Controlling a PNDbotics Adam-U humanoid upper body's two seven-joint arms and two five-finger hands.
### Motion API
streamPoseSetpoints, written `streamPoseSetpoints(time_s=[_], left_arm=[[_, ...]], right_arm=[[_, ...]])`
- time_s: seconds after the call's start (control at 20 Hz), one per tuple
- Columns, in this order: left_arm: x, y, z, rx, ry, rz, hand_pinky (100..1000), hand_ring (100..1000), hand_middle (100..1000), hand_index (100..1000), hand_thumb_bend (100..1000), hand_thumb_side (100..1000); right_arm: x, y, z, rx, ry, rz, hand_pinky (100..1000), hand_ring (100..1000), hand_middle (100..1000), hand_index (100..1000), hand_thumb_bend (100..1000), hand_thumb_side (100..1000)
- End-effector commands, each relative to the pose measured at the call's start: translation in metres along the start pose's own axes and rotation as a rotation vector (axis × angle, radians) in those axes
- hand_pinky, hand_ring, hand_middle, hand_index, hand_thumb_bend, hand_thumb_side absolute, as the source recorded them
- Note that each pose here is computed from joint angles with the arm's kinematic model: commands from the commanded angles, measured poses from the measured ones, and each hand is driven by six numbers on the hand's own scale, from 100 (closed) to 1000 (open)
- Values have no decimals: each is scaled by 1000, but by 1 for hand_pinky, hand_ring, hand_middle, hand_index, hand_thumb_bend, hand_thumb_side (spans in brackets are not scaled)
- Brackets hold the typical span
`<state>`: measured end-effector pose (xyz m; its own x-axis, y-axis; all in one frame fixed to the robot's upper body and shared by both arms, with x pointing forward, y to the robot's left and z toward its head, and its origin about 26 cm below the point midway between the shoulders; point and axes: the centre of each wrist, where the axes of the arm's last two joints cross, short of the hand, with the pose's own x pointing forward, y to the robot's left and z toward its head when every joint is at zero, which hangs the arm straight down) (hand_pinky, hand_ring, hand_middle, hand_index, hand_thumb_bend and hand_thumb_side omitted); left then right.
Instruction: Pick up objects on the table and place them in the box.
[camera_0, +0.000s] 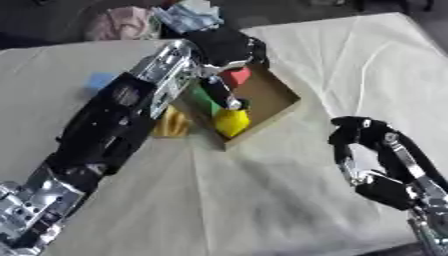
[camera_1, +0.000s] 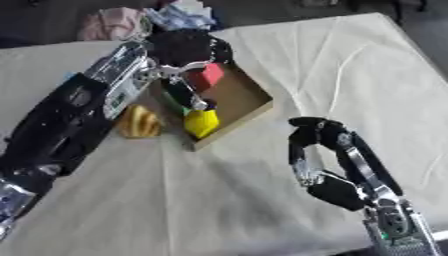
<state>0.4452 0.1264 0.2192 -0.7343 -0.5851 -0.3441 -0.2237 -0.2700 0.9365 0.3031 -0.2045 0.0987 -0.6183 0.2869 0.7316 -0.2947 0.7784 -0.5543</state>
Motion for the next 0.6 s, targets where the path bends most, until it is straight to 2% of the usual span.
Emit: streamPoseSetpoints(time_s=[0.05,0.2,0.4,0.6], left_arm=[[-6,15,6,34,1,-24,784,741,754,822,450,335],[-11,29,17,70,0,-19,783,728,729,800,415,315],[-21,53,43,69,-8,-21,784,716,711,786,371,287],[-35,64,79,-21,19,-7,789,712,715,791,406,309]], right_arm=[[4,-4,-3,-5,-23,6,645,642,585,797,100,408],[3,-4,-2,-10,-15,8,644,643,587,797,100,406],[1,-6,0,-20,-2,19,644,645,589,797,100,400],[0,-9,2,-29,8,31,643,645,589,797,100,398]])
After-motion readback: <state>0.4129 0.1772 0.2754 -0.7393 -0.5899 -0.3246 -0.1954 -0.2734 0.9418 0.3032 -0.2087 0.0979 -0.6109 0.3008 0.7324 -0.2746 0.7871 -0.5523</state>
